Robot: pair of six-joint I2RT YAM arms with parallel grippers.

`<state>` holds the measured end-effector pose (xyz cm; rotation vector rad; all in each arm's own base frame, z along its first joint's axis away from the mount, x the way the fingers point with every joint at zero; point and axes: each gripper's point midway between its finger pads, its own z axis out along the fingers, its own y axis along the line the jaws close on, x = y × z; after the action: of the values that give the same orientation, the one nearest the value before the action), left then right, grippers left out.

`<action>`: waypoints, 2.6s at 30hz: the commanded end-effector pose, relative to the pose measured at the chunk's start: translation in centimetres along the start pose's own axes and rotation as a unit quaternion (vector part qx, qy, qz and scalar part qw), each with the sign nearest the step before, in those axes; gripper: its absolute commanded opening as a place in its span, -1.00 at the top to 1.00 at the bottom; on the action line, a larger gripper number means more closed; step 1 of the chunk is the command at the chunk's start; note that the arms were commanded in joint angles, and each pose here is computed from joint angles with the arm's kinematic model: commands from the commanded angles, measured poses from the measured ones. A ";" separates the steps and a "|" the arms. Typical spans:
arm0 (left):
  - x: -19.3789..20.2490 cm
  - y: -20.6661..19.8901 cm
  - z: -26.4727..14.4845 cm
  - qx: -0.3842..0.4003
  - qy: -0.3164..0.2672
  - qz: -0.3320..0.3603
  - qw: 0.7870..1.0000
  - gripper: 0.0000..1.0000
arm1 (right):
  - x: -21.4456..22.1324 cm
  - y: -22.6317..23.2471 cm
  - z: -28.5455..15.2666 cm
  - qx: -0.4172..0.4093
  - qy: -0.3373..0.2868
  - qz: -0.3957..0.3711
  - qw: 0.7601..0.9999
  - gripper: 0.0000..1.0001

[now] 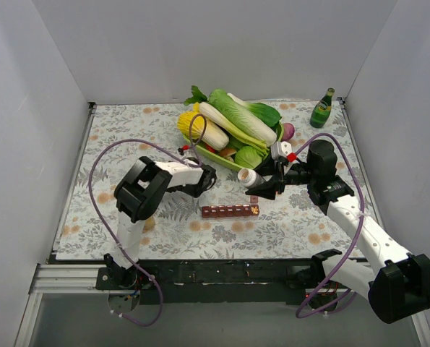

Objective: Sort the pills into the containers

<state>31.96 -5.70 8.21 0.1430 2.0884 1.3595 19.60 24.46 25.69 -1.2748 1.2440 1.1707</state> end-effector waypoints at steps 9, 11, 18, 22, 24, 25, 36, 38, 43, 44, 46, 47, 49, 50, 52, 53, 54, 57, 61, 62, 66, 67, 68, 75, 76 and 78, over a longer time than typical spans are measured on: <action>-0.6 0.2 1.9 -0.091 -0.050 -0.025 0.994 1.00 | -1.0 0.2 -0.3 -0.003 -0.011 -0.022 1.000 0.97; -0.6 0.4 1.8 -0.088 -0.048 -0.036 0.994 1.00 | -0.9 0.1 -0.2 -0.004 -0.011 -0.020 1.000 0.97; -0.2 -0.3 1.9 -0.083 -0.036 -0.036 0.995 0.78 | -0.9 0.1 -0.2 -0.004 -0.011 -0.018 1.000 0.97; 0.4 -1.0 2.0 -0.083 -0.029 -0.029 0.996 0.55 | -1.0 0.2 -0.3 -0.003 -0.012 -0.018 1.000 0.97; 0.6 -1.0 2.0 -0.082 -0.027 -0.030 0.996 0.54 | -1.0 0.1 -0.4 -0.002 -0.012 -0.019 1.000 0.97; 0.6 -0.9 2.0 -0.081 -0.025 -0.032 0.996 0.53 | -1.0 0.1 -0.3 -0.002 -0.012 -0.019 1.000 0.97; 1.3 -1.2 1.6 -0.068 -0.001 -0.051 0.996 0.51 | -1.1 0.1 -0.4 -0.002 -0.013 -0.019 1.000 0.97; 1.5 -1.3 1.6 -0.065 0.003 -0.053 0.996 0.51 | -1.1 0.1 -0.4 -0.002 -0.013 -0.018 1.000 0.97; 1.6 -1.7 1.3 -0.059 0.013 -0.061 0.996 0.49 | -1.1 0.1 -0.4 -0.002 -0.013 -0.018 1.000 0.97; 1.5 -1.7 1.2 -0.057 0.013 -0.065 0.996 0.49 | -1.1 0.1 -0.4 -0.002 -0.013 -0.018 1.000 0.97; 1.2 -1.6 1.1 -0.053 0.017 -0.074 0.996 0.45 | -1.1 0.0 -0.4 -0.001 -0.013 -0.018 1.000 0.97; 1.2 -1.6 0.9 -0.049 0.023 -0.081 0.995 0.44 | -1.1 0.1 -0.4 -0.003 -0.013 -0.018 1.000 0.97; 0.3 -1.1 0.6 -0.040 0.024 -0.098 0.994 0.39 | -1.1 0.1 -0.4 -0.002 -0.013 -0.018 1.000 0.97; 0.0 -1.2 0.4 -0.032 0.029 -0.109 0.993 0.37 | -1.0 0.1 -0.4 -0.003 -0.013 -0.018 1.000 0.97; -1.3 -1.2 0.0 -0.008 0.030 -0.129 0.991 0.20 | -1.1 0.1 -0.4 -0.003 -0.013 -0.018 1.000 0.97; -1.2 -1.6 -0.2 0.009 0.042 -0.134 0.990 0.11 | -1.1 0.1 -0.4 -0.003 -0.013 -0.019 1.000 0.97; -1.4 -1.8 -0.4 0.028 0.049 -0.136 0.989 0.00 | -1.1 0.1 -0.4 -0.003 -0.013 -0.019 1.000 0.97; -2.6 -3.0 -1.4 0.129 0.080 -0.176 0.973 -0.40 | -1.1 0.1 -0.4 0.000 -0.013 -0.021 1.000 0.97; -3.6 -3.2 -2.5 0.245 0.097 -0.214 0.941 -0.59 | -1.0 -0.2 -0.5 0.008 -0.011 -0.021 1.000 0.97; -3.7 -2.6 -2.8 0.266 0.095 -0.222 0.933 -0.65 | -0.8 -0.2 -0.5 0.010 -0.009 -0.019 1.000 0.97; -5.1 -2.3 -6.3 0.403 0.078 -0.229 0.883 -0.79 | -0.7 -0.4 -0.4 0.010 -0.009 -0.019 1.000 0.97; -5.9 -2.8 -8.3 0.466 0.073 -0.238 0.849 -0.81 | -0.5 -0.4 -0.4 0.011 -0.008 -0.017 1.000 0.97; -6.5 -2.5 -9.3 0.503 0.063 -0.239 0.828 -0.84 | -0.5 -0.5 -0.4 0.012 -0.008 -0.017 1.000 0.97; -11.2 6.1 -22.7 0.769 -0.095 -0.275 0.569 -0.97 | 0.4 -0.9 -0.4 0.022 -0.001 -0.015 1.000 0.97; -12.0 8.3 -24.3 0.785 -0.116 -0.293 0.533 -0.96 | 0.5 -0.9 -0.4 0.023 0.000 -0.013 1.000 0.97; -12.0 10.2 -26.5 0.819 -0.131 -0.280 0.484 -0.96 | 0.6 -1.0 -0.4 0.025 0.001 -0.012 1.000 0.97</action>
<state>28.54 -22.42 21.80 0.0674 2.2504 -0.8043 20.13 24.13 25.00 -1.2487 1.2787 1.1506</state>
